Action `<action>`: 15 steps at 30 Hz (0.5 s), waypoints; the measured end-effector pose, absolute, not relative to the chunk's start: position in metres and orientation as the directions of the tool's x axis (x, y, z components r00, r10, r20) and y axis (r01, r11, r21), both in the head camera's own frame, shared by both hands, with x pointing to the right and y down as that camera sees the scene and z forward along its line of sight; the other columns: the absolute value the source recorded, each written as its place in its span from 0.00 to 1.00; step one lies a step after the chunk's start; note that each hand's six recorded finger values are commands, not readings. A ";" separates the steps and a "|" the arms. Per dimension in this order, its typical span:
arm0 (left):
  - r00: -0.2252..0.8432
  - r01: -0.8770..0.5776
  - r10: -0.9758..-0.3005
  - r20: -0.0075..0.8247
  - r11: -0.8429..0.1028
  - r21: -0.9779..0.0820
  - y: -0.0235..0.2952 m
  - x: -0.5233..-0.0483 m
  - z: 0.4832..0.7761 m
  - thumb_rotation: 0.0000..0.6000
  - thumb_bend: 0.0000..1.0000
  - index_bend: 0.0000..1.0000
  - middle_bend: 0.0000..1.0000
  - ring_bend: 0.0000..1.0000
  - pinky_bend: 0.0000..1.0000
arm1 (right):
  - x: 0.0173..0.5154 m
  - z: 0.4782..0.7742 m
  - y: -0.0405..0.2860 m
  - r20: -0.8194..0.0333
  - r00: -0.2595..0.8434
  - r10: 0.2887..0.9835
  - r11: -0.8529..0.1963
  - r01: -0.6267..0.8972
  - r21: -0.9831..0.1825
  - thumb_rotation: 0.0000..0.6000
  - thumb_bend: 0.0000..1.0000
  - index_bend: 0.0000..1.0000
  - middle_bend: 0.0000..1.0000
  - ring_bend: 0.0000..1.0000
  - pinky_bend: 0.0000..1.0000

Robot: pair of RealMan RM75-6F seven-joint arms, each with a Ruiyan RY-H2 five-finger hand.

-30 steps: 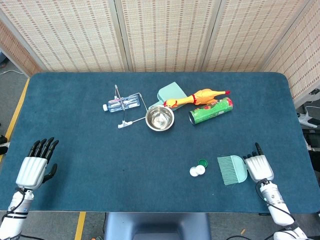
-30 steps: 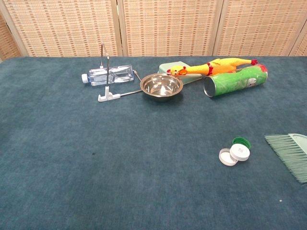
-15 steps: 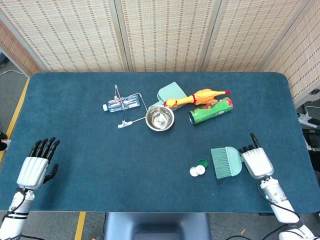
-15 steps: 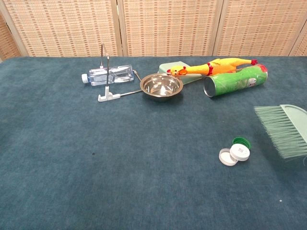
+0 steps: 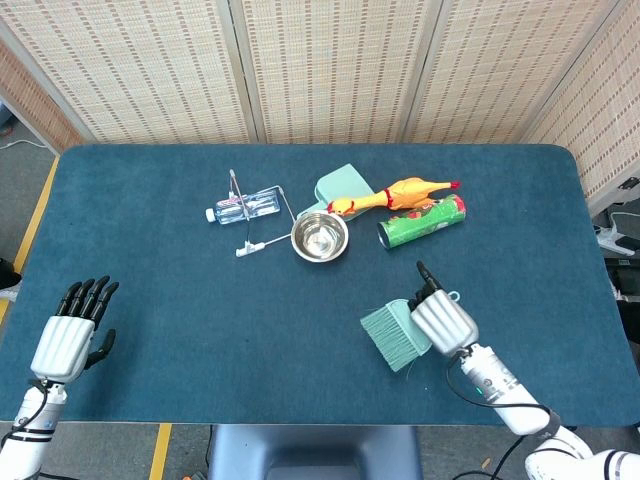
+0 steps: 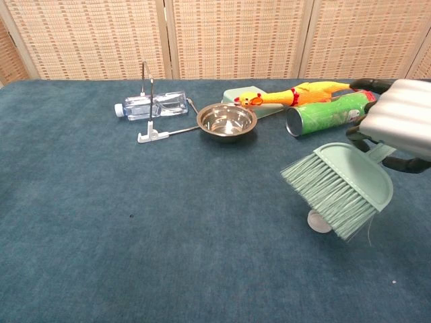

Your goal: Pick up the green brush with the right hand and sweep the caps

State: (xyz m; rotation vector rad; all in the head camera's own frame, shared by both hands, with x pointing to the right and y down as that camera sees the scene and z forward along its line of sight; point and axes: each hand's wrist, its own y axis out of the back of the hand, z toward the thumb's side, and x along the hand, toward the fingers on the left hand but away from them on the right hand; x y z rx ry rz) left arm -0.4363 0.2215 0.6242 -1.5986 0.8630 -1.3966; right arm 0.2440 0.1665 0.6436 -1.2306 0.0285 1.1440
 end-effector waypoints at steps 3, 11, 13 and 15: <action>0.146 0.017 -0.895 0.422 -0.424 -0.905 0.222 -0.437 0.623 1.00 0.46 0.00 0.00 0.00 0.08 | 0.225 0.650 0.169 -0.591 0.494 0.638 -0.036 -0.748 -0.663 1.00 0.38 0.89 0.76 0.44 0.05; 0.147 0.013 -0.894 0.423 -0.426 -0.905 0.219 -0.437 0.624 1.00 0.46 0.00 0.00 0.00 0.08 | 0.186 0.668 0.177 -0.642 0.479 0.599 0.090 -0.837 -0.540 1.00 0.38 0.89 0.76 0.44 0.05; 0.147 0.014 -0.894 0.423 -0.426 -0.905 0.219 -0.437 0.624 1.00 0.46 0.00 0.00 0.00 0.08 | 0.178 0.671 0.179 -0.650 0.477 0.592 0.105 -0.845 -0.525 1.00 0.38 0.89 0.76 0.44 0.05; 0.146 0.015 -0.894 0.424 -0.426 -0.904 0.219 -0.437 0.624 1.00 0.46 0.00 0.00 0.00 0.08 | 0.175 0.673 0.181 -0.654 0.474 0.590 0.117 -0.851 -0.511 1.00 0.38 0.89 0.76 0.45 0.05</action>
